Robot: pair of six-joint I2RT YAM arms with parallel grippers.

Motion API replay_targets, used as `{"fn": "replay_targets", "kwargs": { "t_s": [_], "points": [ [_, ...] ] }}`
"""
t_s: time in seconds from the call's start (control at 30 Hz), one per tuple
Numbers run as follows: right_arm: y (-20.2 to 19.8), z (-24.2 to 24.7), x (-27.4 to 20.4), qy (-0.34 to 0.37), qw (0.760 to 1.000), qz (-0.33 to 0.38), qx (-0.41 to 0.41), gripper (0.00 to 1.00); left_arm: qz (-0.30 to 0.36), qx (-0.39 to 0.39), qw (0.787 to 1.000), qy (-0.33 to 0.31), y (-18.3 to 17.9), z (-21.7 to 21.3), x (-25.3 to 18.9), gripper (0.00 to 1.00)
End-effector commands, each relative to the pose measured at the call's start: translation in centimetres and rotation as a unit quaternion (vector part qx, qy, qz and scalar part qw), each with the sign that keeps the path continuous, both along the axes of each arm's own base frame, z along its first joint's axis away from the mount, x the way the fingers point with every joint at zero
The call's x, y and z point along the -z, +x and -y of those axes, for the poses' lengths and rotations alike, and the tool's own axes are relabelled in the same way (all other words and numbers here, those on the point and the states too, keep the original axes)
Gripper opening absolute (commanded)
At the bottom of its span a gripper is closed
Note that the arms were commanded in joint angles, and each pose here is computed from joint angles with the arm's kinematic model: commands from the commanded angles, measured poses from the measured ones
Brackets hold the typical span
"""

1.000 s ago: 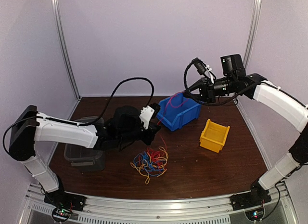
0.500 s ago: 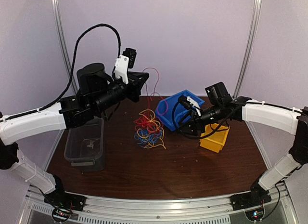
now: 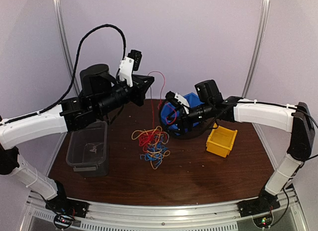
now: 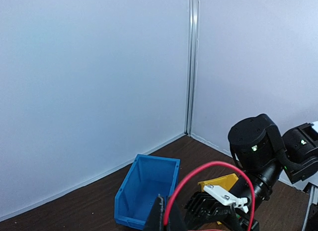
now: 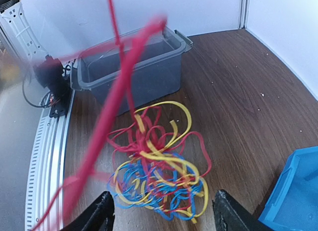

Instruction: Untangle the cables

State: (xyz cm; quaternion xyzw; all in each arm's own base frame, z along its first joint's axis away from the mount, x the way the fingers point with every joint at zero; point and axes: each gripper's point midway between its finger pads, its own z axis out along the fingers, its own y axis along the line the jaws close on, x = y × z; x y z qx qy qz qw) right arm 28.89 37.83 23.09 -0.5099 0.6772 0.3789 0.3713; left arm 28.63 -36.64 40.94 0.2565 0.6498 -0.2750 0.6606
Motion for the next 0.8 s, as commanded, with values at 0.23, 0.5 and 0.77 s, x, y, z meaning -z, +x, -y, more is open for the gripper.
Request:
{"fn": "replay_targets", "kwargs": {
  "t_s": [0.23, 0.5, 0.77],
  "points": [
    [-4.1, -3.4, 1.2, 0.045, 0.987, 0.008, -0.151, 0.74, -0.002, 0.012, 0.999, -0.041, -0.8, -1.0, -2.6, 0.0],
    [-4.4, -4.9, 3.5, 0.032, 0.985, -0.01, -0.172, 0.44, -0.005, 0.029, 0.997, -0.069, -1.6, -1.2, -4.0, 0.0],
    [-0.6, -5.8, 3.5, 0.048, 0.996, 0.001, -0.069, 0.53, -0.008, 0.025, 0.997, -0.073, -1.8, -1.7, -4.2, 0.0]
  ]
}}
